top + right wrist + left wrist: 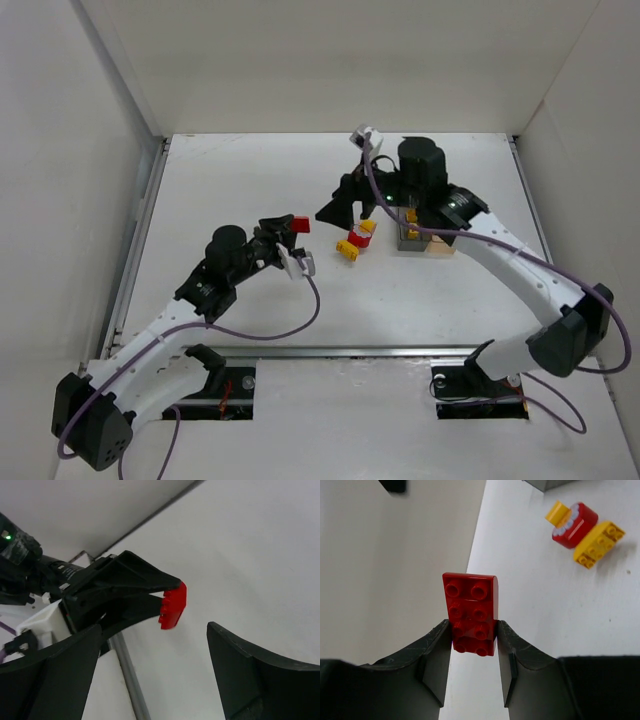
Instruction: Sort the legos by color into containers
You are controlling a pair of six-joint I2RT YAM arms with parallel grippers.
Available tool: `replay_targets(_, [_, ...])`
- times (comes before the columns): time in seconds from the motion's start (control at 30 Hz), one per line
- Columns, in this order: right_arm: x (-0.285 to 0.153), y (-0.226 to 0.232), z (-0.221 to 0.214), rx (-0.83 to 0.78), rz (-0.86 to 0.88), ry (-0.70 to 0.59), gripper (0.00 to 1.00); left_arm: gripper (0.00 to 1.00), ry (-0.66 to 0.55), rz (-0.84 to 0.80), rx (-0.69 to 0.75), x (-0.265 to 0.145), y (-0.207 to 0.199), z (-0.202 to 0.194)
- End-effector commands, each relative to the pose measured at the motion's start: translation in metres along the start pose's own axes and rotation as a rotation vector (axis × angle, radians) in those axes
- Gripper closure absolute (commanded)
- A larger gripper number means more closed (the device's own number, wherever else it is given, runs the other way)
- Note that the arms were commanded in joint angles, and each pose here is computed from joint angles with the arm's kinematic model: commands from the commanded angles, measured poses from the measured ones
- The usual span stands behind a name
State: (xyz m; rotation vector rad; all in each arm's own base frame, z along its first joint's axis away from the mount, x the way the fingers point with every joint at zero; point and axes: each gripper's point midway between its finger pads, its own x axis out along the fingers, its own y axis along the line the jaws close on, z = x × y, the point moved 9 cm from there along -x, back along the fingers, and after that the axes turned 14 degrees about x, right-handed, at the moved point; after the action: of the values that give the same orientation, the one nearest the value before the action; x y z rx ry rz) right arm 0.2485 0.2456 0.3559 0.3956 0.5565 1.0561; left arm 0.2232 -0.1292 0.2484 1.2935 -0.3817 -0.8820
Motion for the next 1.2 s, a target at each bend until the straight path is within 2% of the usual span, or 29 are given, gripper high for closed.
replay_targets(0.0, [0.033,0.007,0.01,0.034,0.169,0.025,0.1,1.0,-0.085,0.195,-0.161,-0.004,0.045,0.02])
replay_targets(0.23, [0.054,0.002,0.011,0.15,0.147,0.044,0.13,1.0,-0.115,0.311,-0.232,-0.01,0.061,0.027])
replay_targets(0.43, [0.065,0.002,0.018,0.186,0.161,0.05,0.18,1.0,-0.145,0.287,-0.229,-0.008,0.057,0.029])
replay_targets(0.57, [0.066,0.001,0.019,0.196,0.148,0.042,0.33,1.0,-0.151,0.306,-0.212,-0.009,0.063,0.031])
replay_targets(0.8, [0.07,-0.001,0.013,0.205,0.175,0.081,0.41,1.0,-0.106,0.337,-0.218,-0.008,0.069,0.027])
replay_targets(0.93, [0.07,0.0,0.012,0.205,0.192,0.092,0.41,1.0,-0.085,0.337,-0.224,-0.007,0.068,0.024])
replay_targets(1.07, [0.07,-0.001,0.009,0.21,0.195,0.104,0.35,1.0,-0.05,0.334,-0.243,-0.003,0.065,0.02])
replay_targets(1.1, [0.071,-0.004,0.007,0.215,0.183,0.105,0.43,1.0,-0.05,0.334,-0.243,-0.003,0.065,0.02])
replay_targets(1.13, [0.071,-0.004,0.007,0.215,0.183,0.105,0.43,1.0,-0.05,0.334,-0.243,-0.003,0.065,0.02])
replay_targets(1.17, [0.071,-0.004,0.007,0.215,0.183,0.105,0.59,1.0,-0.05,0.334,-0.243,-0.003,0.065,0.02])
